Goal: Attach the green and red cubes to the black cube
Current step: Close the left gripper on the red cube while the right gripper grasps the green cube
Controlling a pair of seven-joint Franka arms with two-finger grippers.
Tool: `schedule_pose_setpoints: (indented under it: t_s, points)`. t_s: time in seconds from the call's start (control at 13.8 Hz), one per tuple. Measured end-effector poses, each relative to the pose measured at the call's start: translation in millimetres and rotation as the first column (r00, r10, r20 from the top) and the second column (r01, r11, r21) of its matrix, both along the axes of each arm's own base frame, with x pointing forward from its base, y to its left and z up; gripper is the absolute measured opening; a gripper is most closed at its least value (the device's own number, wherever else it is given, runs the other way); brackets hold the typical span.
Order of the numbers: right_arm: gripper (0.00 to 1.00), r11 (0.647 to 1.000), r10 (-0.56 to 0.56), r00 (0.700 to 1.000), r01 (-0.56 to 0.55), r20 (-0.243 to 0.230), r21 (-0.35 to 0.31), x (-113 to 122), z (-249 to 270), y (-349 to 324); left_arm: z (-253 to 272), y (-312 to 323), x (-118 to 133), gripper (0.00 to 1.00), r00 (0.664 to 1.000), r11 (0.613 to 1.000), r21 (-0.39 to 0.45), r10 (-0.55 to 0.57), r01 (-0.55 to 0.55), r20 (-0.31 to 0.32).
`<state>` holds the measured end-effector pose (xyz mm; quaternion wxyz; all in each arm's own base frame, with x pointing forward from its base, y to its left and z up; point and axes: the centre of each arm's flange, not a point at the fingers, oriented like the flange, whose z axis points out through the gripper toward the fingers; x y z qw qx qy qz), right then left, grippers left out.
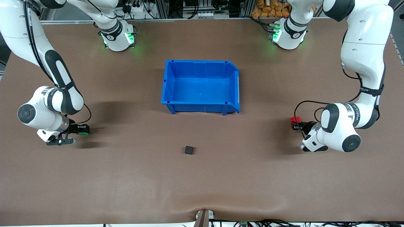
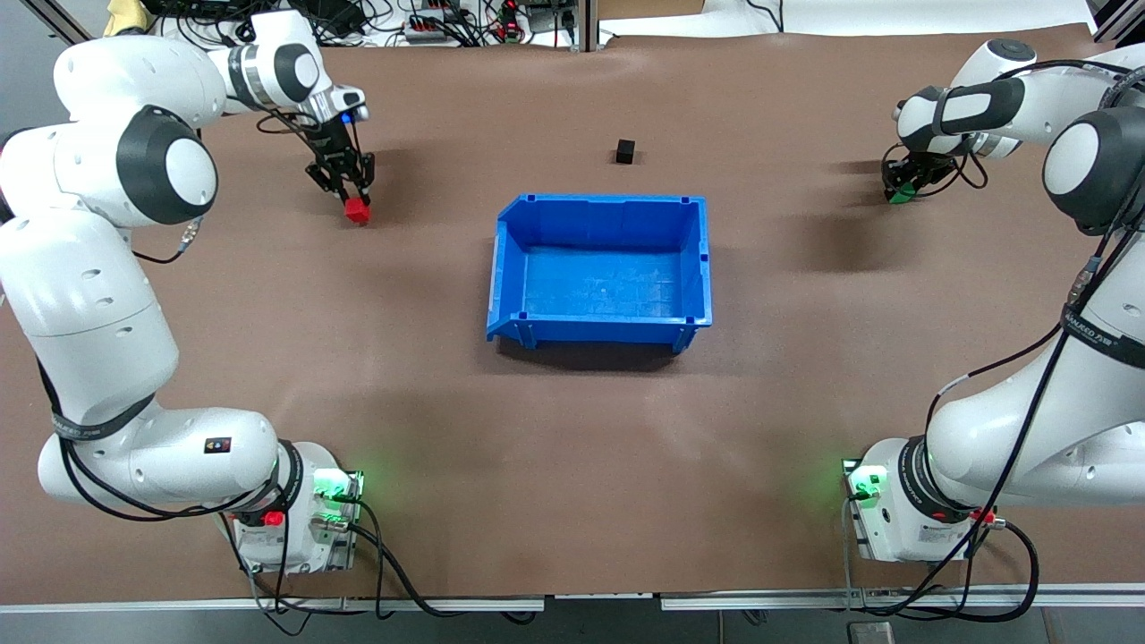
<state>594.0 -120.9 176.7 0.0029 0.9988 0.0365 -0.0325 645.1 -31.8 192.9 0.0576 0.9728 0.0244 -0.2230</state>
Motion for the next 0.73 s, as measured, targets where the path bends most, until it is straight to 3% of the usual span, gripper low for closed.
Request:
schedule_pose_setpoints:
  t_s: [0.44,0.73]
  points:
    - [0.40,1.000,0.004,1.000,-0.004,0.002,0.000,1.0,0.9,-0.2,36.3,-34.6,22.9,0.39,0.983,0.982,0.069,0.173,-0.177,0.062]
    - [0.40,0.989,0.146,0.989,-0.146,0.014,0.004,7.9,11.6,-1.7,52.4,-84.4,28.0,0.39,0.911,0.904,0.114,0.408,-0.413,0.061]
